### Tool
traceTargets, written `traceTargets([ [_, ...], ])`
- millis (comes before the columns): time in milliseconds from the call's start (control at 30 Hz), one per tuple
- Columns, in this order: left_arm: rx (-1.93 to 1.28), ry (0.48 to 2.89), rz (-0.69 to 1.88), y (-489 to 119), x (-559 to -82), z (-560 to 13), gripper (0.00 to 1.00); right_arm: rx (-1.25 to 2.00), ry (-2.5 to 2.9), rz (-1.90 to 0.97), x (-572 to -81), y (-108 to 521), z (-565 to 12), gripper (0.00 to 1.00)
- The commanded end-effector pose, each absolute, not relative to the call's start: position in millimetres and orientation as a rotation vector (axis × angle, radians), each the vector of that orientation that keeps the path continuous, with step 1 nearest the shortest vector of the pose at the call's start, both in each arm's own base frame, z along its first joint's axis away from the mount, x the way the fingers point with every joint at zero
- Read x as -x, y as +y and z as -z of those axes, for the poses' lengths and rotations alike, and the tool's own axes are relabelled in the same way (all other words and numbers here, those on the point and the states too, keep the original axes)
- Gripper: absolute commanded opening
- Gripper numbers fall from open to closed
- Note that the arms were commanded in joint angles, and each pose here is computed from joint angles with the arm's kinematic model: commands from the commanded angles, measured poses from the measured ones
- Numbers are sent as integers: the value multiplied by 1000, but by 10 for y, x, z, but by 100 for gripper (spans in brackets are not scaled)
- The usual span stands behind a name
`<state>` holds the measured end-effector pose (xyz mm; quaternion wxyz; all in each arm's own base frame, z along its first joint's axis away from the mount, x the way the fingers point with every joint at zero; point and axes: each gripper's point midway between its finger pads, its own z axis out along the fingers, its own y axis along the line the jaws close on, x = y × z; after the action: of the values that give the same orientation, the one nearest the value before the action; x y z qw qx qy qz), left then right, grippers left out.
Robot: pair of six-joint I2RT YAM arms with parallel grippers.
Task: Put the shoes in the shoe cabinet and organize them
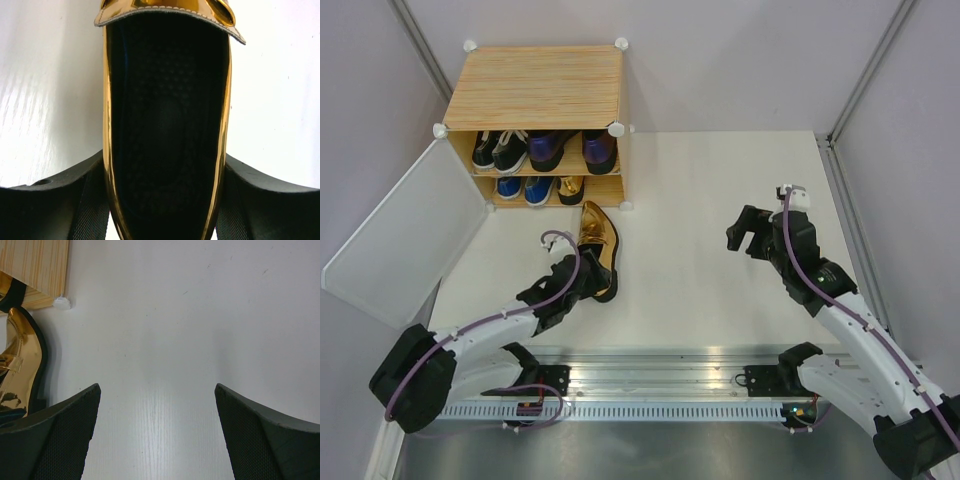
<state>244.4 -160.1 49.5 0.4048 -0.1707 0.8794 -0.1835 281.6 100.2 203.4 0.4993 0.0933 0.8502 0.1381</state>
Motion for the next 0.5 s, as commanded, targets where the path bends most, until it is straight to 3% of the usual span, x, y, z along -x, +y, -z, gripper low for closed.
traceTargets([
  [0,339,2248,444,-1637,-2524,-359,2,-212,2027,-347,-2859,1022,-2103,98],
  [467,177,2266,106,-1394,-2763,-294,2,-211,2039,-343,-2890,1039,-2053,98],
])
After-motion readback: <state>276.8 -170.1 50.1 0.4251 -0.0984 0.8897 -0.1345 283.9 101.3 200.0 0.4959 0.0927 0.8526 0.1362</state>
